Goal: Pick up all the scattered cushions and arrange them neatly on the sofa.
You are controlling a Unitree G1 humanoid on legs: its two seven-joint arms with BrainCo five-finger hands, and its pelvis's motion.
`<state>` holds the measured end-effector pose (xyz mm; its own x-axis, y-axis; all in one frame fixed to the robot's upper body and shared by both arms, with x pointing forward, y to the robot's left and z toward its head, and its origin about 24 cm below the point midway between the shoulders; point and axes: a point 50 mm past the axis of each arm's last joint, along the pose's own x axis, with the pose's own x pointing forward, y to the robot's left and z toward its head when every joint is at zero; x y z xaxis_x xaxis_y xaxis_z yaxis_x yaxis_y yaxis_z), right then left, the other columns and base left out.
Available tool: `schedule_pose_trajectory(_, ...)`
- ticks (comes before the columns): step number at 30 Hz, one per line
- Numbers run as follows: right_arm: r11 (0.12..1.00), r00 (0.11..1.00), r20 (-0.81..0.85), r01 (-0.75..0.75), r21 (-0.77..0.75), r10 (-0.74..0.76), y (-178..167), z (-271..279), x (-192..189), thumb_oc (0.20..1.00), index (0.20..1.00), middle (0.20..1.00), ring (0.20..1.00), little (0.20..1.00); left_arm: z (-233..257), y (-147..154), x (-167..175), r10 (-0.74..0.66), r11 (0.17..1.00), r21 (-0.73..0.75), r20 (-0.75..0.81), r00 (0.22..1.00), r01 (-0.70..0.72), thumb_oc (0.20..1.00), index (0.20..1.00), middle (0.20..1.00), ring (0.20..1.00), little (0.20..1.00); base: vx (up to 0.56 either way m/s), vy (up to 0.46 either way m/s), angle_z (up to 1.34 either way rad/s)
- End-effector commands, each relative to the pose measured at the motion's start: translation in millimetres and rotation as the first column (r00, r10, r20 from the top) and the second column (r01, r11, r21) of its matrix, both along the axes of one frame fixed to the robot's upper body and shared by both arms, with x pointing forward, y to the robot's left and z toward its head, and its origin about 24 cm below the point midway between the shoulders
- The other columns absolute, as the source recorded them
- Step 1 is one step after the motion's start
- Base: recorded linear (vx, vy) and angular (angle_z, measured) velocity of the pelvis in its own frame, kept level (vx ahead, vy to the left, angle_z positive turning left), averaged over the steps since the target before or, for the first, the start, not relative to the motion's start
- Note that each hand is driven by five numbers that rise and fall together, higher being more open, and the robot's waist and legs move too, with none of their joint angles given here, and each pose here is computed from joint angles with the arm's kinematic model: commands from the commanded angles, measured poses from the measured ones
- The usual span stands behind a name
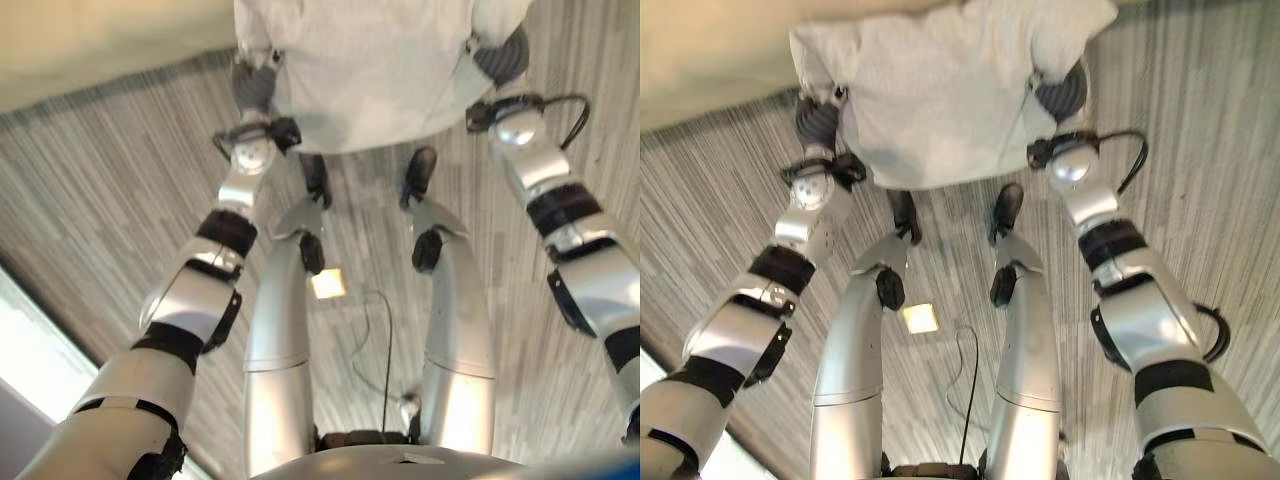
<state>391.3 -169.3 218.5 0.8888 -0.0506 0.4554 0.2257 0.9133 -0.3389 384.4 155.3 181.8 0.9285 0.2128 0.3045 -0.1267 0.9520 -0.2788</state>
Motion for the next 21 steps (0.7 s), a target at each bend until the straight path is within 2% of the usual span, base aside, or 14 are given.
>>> schedule_pose_trajectory(1,0.961,0.937,0.217,-0.272,-0.036,0.274,56,31,-20,0.2,0.2,0.2,0.2,0.2,27,-48,-11,-0.175,0.985,0.034,0.197,0.965,0.171,0.2,0.2,0.2,0.2,0.2,-0.06,-0.046,0.01)
schedule_pose_trajectory(5,0.952,0.934,0.21,-0.304,0.039,0.289,41,-4,-42,0.2,0.2,0.2,0.2,0.2,0,-40,-31,-0.195,0.979,0.089,0.185,0.963,0.182,0.2,0.2,0.2,0.2,0.2,-0.05,-0.066,0.06)
schedule_pose_trajectory(8,0.956,0.951,0.133,-0.29,0.055,0.28,27,-45,-62,0.2,0.2,0.2,0.2,0.2,-32,-34,-51,-0.229,0.969,0.129,0.129,0.965,0.213,0.2,0.2,0.2,0.2,0.2,0.01,-0.072,0.03)
schedule_pose_trajectory(13,0.96,0.959,0.077,-0.276,0.052,0.271,18,-70,-80,0.2,0.2,0.2,0.2,0.2,-51,-27,-69,-0.244,0.963,0.14,0.099,0.965,0.229,0.2,0.2,0.2,0.2,0.2,0.06,-0.049,0.17)
schedule_pose_trajectory(21,0.969,0.967,-0.059,-0.246,0.038,0.248,-7,-109,-115,0.2,0.2,0.2,0.2,0.2,-87,10,-105,-0.217,0.965,0.149,0.001,0.976,0.214,0.2,0.2,0.2,0.2,0.2,0.11,-0.027,0.07)
